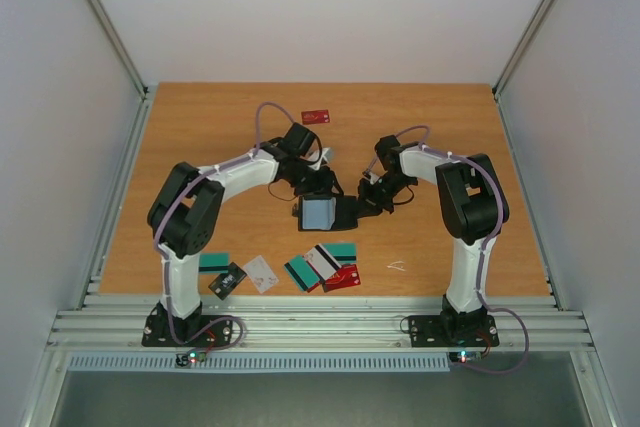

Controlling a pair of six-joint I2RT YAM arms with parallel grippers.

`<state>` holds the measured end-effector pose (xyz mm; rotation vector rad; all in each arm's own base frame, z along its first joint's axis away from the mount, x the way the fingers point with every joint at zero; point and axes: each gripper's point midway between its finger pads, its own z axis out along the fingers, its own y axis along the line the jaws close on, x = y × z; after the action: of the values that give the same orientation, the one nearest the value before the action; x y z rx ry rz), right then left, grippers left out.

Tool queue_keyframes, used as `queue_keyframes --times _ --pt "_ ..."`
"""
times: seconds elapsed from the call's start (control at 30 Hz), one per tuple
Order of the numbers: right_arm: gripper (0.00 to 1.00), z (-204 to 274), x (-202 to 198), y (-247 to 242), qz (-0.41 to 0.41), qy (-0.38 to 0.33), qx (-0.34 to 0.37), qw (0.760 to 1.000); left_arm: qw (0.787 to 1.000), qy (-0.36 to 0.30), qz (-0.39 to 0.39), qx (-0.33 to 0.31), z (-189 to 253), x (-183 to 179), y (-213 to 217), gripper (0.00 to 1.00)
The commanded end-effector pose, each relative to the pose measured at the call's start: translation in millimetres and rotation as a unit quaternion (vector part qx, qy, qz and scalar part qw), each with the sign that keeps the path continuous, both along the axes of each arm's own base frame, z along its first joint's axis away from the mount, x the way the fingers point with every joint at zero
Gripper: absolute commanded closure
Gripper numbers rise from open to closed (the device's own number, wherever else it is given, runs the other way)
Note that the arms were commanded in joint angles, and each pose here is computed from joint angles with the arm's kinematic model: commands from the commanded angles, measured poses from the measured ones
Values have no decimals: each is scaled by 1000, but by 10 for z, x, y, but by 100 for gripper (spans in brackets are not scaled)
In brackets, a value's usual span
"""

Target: Put the credit cards into the card holder

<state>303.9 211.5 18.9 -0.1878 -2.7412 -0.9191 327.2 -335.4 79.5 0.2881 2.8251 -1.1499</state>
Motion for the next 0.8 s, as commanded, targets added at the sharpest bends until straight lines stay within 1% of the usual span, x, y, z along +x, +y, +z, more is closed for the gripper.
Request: queue_keyframes --times 0.0,0.13,0.2,0.27,0.5,0.6,0.77 --pt "89 -20 6 -39 -7 4 -7 1000 999 7 1 -32 39 49 -241 59" --pt "84 72 38 -75 -11 -8 -7 1000 999 24 3 -31 -55 33 -332 60" --pt "83 138 47 -100 -12 -15 -5 1000 999 33 8 -30 -124 35 -347 60" --pt "82 218 61 -135 -15 -24 -5 1000 999 43 17 -25 -187 46 -347 62" --pt "75 516 26 -208 -14 -52 -3 999 998 56 38 -17 -336 117 -368 65" --pt "75 645 -53 -215 -13 -61 5 998 998 49 44 -14 -299 150 -357 66" --pt "74 849 -176 -147 -22 -72 48 996 998 29 49 -17 -116 180 -340 66"
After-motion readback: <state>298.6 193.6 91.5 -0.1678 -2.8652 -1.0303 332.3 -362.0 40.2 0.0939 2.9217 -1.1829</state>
